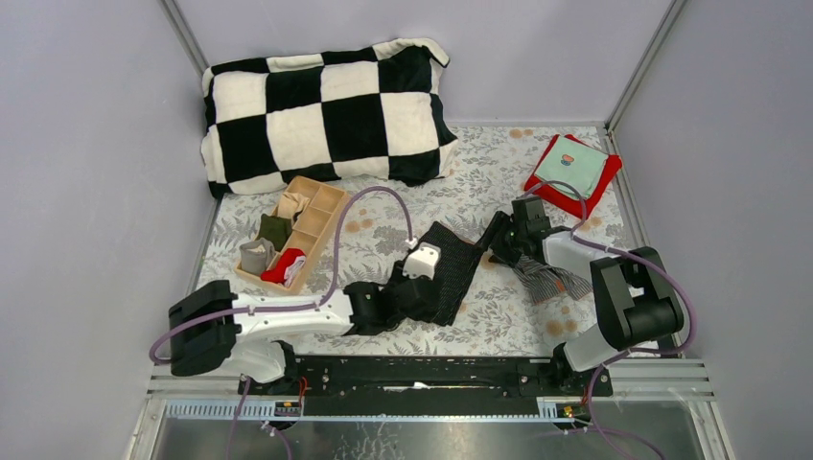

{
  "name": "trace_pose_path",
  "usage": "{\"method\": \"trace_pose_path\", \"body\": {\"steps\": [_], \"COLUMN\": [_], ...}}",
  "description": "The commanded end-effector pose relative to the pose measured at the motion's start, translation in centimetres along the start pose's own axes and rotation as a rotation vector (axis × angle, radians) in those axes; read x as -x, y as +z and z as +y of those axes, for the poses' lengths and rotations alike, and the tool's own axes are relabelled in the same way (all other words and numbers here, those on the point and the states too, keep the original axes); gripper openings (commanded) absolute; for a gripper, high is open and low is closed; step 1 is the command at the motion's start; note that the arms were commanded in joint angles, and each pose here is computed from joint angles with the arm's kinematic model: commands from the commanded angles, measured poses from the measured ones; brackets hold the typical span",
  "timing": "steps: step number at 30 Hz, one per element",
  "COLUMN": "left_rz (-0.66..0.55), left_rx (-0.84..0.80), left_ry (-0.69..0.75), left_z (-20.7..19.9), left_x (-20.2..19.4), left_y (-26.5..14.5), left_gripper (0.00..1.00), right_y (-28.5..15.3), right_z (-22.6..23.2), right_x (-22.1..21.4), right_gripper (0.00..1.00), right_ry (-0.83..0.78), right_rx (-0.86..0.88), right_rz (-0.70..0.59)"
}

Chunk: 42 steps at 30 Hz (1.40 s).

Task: Roll the underwear
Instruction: Fold the underwear at the center of the board.

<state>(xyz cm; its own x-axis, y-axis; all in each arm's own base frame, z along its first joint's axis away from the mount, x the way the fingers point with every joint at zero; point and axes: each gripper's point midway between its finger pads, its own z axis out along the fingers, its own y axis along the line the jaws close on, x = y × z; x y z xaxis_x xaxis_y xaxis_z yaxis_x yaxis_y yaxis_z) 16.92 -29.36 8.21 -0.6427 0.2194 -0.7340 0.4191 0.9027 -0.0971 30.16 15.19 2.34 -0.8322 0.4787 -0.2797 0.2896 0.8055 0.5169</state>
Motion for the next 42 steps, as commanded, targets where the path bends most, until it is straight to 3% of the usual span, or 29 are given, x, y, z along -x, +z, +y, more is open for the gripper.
{"method": "trace_pose_path", "body": {"steps": [1, 17, 28, 42], "left_rz": [-0.076, 0.019, 0.071, 0.136], "left_rx": [-0.094, -0.078, -0.05, -0.006], "left_ry": [-0.004, 0.138, 0.213, 0.239], "left_z": [-4.1, -7.5, -8.5, -7.7], "left_x": [2.5, -1.4, -3.3, -5.7], "left_y": [0.1, 3.8, 4.9, 6.0], "left_gripper": [0.66, 0.68, 0.69, 0.55], "right_y": [0.5, 2.1, 2.1, 2.0], "right_z": [0.9, -0.4, -0.7, -0.4], "right_x": [-0.6, -0.7, -1.0, -1.0], "right_gripper": [0.61, 0.24, 0.23, 0.22], "right_ry": [0.007, 0.006, 0.006, 0.006], "right_rx": [0.084, 0.084, 0.083, 0.088], "right_rz": [0.03, 0.046, 0.053, 0.058]}}
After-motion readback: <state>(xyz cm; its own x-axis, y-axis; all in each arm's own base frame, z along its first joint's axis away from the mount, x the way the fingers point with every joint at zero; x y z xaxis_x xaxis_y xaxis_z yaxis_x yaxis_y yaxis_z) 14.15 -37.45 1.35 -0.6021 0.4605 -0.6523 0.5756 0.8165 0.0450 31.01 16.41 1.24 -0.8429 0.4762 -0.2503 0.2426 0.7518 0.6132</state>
